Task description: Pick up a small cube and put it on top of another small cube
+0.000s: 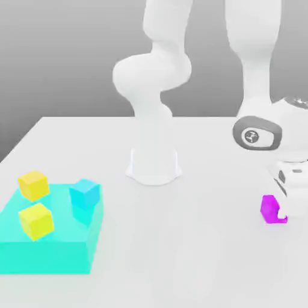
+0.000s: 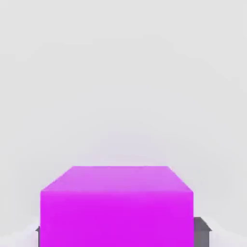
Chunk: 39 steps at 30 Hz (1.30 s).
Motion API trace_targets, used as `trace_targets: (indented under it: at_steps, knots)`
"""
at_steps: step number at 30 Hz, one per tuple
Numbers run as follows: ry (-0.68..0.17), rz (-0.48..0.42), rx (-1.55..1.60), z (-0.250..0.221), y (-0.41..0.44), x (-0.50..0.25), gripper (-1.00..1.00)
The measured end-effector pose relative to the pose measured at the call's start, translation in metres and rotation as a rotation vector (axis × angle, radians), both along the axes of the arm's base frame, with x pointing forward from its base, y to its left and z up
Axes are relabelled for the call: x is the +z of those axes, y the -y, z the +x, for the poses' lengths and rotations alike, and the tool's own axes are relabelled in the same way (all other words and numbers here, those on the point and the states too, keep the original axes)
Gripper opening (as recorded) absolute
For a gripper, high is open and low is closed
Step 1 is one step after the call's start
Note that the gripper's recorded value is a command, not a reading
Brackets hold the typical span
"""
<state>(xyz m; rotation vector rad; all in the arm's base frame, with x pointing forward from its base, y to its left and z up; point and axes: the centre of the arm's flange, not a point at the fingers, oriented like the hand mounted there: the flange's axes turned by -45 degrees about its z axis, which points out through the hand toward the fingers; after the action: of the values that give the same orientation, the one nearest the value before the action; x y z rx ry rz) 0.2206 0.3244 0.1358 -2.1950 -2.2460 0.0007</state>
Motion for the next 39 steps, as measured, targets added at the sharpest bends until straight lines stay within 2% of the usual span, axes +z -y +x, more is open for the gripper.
trace_targets:
  at_steps: [8,15,19,22,28,34,39]
  knots:
    - [0.001,0.0,0.0,0.0,0.0,0.054,-1.0]
    - [0.047,-0.043,-0.553,0.13,0.138,0.1,-1.0]
    - [0.063,-0.058,-0.855,0.166,0.228,0.126,-1.0]
    - [0.066,-0.064,-1.086,0.176,0.302,0.145,-1.0]
    - [0.054,-0.056,-1.561,0.15,0.453,0.178,-1.0]
    - [0.01,-0.011,-2.084,0.057,0.592,0.205,-1.0]
    - [-0.003,0.004,-2.196,0.031,0.618,0.158,-1.0]
